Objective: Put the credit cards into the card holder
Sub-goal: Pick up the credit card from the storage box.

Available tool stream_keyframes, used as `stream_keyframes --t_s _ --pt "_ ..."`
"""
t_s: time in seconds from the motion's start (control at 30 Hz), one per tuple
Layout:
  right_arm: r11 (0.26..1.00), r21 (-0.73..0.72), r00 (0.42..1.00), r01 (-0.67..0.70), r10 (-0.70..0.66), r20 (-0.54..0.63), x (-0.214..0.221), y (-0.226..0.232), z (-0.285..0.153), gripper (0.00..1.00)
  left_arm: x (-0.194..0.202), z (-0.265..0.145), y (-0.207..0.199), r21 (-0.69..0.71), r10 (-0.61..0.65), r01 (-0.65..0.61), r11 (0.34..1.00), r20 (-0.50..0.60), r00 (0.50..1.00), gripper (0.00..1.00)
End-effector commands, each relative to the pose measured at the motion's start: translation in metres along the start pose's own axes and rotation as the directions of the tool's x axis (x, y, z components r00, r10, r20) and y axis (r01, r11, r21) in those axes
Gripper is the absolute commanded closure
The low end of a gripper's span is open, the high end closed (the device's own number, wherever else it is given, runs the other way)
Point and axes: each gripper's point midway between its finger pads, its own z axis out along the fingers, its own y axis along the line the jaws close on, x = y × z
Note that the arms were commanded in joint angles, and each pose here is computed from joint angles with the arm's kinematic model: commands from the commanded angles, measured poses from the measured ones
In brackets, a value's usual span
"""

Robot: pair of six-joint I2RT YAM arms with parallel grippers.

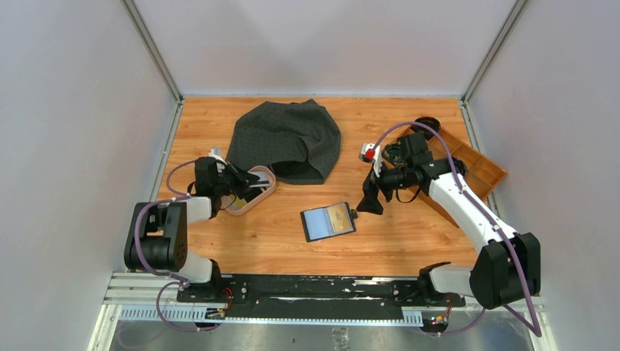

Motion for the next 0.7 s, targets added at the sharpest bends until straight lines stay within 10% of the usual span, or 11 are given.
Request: stream_keyframes --t_s 0.0,0.13,0.33,0.67 --pt "1.000 0.003 1.000 0.001 -0.001 0.002 0.001 -0.001 -0.003 0.00 -0.006 -0.011 -0.003 -0.006 0.025 -0.025 1.000 0.043 0.999 1.00" --pt "1.000 0.002 1.000 0.000 0.000 0.001 0.001 -0.001 -0.003 0.00 -0.002 -0.016 -0.007 0.009 0.031 -0.031 0.999 0.030 0.999 0.99" --pt "1.000 0.005 1.000 0.000 0.000 -0.002 0.001 -0.001 -0.003 0.00 0.003 -0.011 -0.008 0.028 0.016 -0.015 0.999 -0.020 1.000 0.68" --pt "1.000 0.007 1.000 0.006 -0.006 -0.004 0.001 -0.001 -0.003 0.00 0.005 -0.008 -0.005 0.028 0.014 -0.012 1.000 -0.042 0.999 0.68"
